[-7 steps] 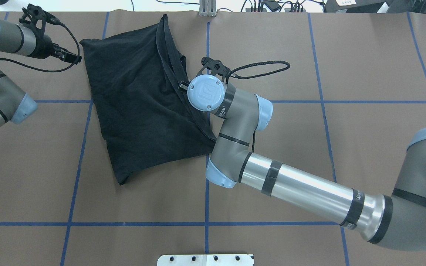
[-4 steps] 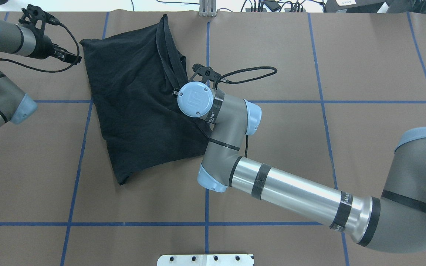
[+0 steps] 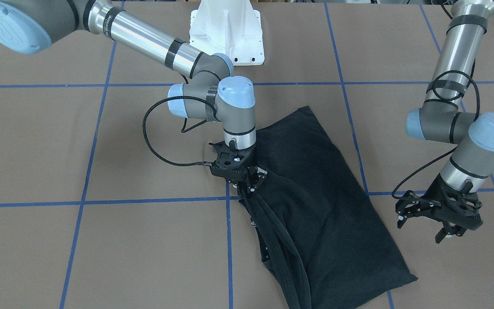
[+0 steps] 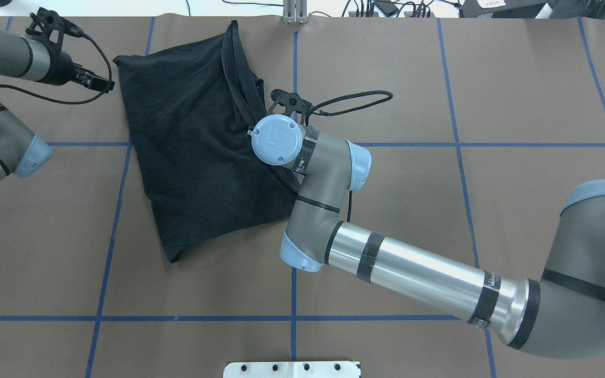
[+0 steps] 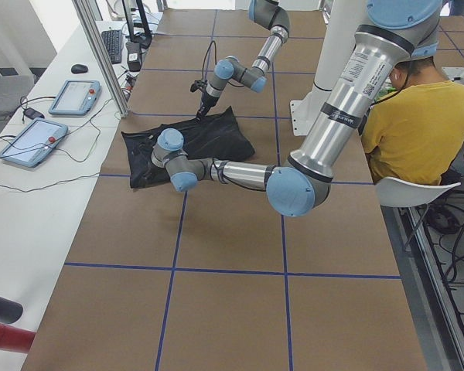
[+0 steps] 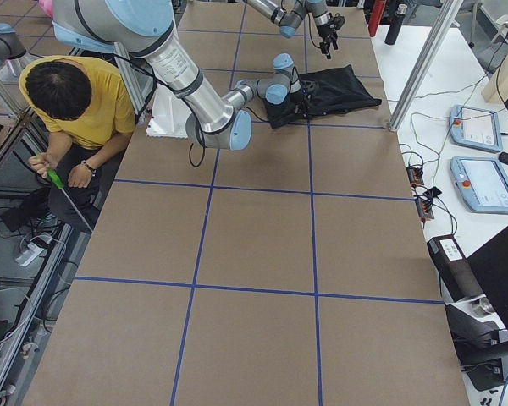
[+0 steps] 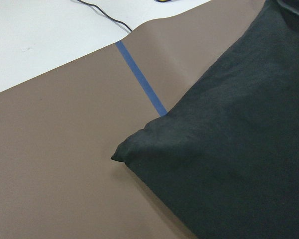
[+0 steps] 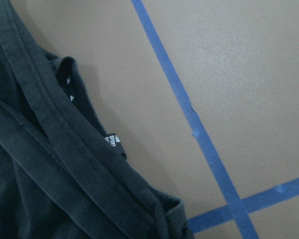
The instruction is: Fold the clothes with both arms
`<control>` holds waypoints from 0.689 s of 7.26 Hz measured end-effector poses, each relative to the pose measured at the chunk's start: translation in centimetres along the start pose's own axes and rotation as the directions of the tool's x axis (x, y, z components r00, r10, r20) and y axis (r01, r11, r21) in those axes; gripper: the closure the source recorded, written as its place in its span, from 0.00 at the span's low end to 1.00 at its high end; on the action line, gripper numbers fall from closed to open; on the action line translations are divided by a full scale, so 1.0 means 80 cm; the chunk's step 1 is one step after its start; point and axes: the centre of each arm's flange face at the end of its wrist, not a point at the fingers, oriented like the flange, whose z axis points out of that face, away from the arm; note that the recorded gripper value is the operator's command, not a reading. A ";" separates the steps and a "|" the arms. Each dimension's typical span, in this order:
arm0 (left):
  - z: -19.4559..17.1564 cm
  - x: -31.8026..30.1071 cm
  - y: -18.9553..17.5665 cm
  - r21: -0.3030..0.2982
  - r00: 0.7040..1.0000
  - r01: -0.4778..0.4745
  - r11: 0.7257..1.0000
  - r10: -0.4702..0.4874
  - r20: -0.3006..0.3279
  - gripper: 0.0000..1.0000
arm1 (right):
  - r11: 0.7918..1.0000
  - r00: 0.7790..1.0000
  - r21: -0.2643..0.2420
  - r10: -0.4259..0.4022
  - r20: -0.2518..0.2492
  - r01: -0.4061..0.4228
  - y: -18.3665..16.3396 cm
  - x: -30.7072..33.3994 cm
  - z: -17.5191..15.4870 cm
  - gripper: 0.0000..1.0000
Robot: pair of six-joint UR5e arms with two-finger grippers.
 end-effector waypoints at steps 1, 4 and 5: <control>0.000 0.000 0.000 0.000 1.000 0.000 1.000 0.000 0.000 0.00 | 1.000 1.000 -0.001 -0.006 0.003 0.006 -0.003 -0.001 -0.002 1.00; 0.000 0.001 0.000 0.000 1.000 0.001 1.000 -0.001 0.000 0.00 | 1.000 0.999 -0.008 -0.011 0.044 0.011 0.002 0.027 -0.028 1.00; 0.000 0.001 0.000 0.000 1.000 0.002 1.000 -0.002 -0.001 0.00 | 1.000 0.998 -0.014 -0.021 0.066 0.022 0.021 0.067 -0.043 1.00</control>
